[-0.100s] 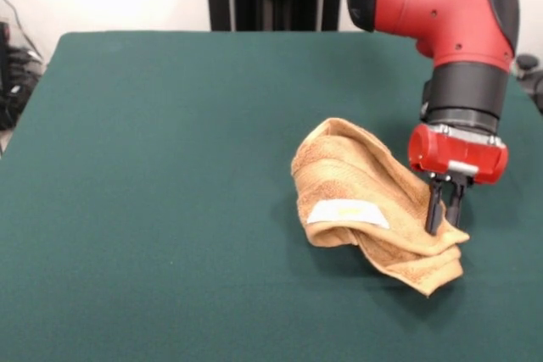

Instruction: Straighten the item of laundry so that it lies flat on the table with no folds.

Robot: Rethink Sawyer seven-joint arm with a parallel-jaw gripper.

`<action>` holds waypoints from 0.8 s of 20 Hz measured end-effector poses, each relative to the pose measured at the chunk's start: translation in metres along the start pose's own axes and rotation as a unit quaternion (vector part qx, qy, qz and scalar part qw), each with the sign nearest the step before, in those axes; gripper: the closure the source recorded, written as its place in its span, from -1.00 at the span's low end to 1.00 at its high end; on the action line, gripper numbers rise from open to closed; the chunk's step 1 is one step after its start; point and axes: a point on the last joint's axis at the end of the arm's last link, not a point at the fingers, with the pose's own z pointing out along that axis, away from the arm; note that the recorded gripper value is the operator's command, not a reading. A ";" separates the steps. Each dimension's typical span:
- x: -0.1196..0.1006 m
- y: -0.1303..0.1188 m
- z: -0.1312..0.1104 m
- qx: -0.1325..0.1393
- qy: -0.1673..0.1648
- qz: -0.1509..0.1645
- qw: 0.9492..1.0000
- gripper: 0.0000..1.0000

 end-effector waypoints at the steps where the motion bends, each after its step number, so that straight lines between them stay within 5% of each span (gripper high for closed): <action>1: 0.000 -0.002 0.000 -0.004 0.000 0.000 1.000 1.00; 10: -0.011 -0.019 -0.005 -0.031 0.003 0.029 0.999 1.00; 16: -0.031 -0.054 -0.022 -0.059 0.007 0.114 0.992 1.00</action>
